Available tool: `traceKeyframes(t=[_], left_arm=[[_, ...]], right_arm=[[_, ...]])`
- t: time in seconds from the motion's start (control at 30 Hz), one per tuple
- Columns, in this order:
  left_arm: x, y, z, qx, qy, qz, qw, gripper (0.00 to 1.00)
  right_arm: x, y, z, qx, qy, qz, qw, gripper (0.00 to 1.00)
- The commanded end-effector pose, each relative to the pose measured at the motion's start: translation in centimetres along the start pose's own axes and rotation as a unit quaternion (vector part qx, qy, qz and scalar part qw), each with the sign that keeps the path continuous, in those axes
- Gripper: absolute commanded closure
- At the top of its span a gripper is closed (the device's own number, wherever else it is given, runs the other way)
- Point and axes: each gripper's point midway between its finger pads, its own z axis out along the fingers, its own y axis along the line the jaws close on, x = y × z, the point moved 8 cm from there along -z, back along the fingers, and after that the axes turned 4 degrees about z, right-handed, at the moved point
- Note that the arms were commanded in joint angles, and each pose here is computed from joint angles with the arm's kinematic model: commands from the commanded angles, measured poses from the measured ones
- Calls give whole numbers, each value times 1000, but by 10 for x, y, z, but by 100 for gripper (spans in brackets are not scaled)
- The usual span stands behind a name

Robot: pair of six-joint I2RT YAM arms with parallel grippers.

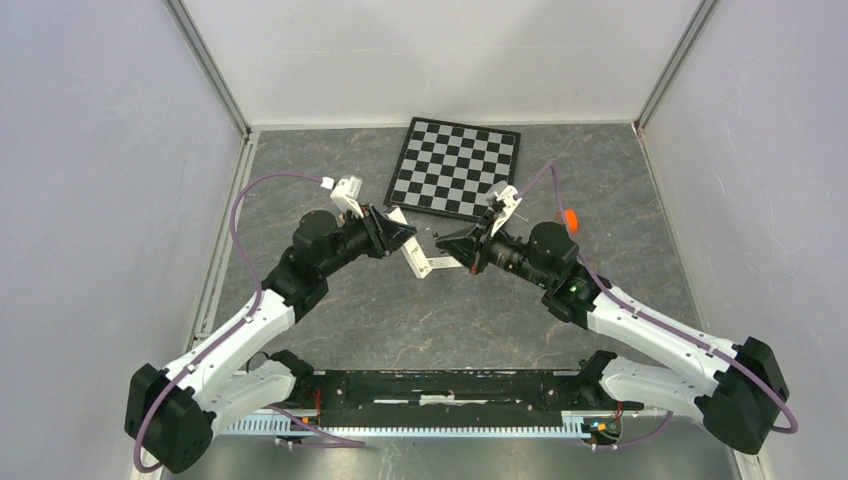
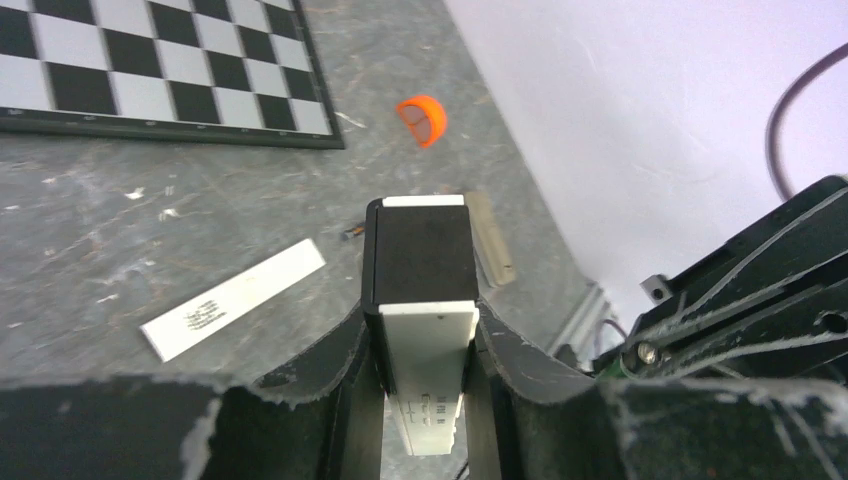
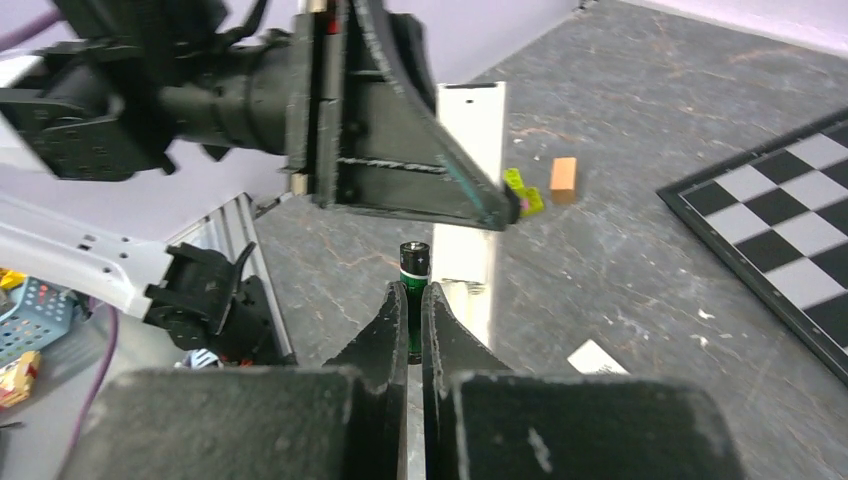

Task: Load the batteries into the remote control

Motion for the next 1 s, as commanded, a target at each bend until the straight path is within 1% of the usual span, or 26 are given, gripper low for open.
traceKeyframes(t=[0.0, 0.07, 0.13, 0.33, 0.57, 0.97], left_arm=[[-22, -15, 1, 108, -28, -50, 992, 98], [-25, -14, 0, 138, -27, -63, 988, 98], [-26, -18, -2, 164, -30, -62, 984, 98], [-31, -27, -10, 194, -30, -56, 979, 98], [-32, -29, -13, 199, -30, -72, 977, 98], [-36, -32, -13, 200, -36, -93, 975, 98]], right_arm=[[-27, 25, 2, -42, -62, -13, 997, 100], [-24, 30, 3, -53, -61, -22, 997, 100], [-22, 32, 4, -58, -57, -30, 996, 100], [-19, 31, 3, -54, -63, -52, 995, 100], [-12, 24, 8, -32, -53, -58, 996, 100], [-6, 26, 13, -34, -39, -61, 997, 100]])
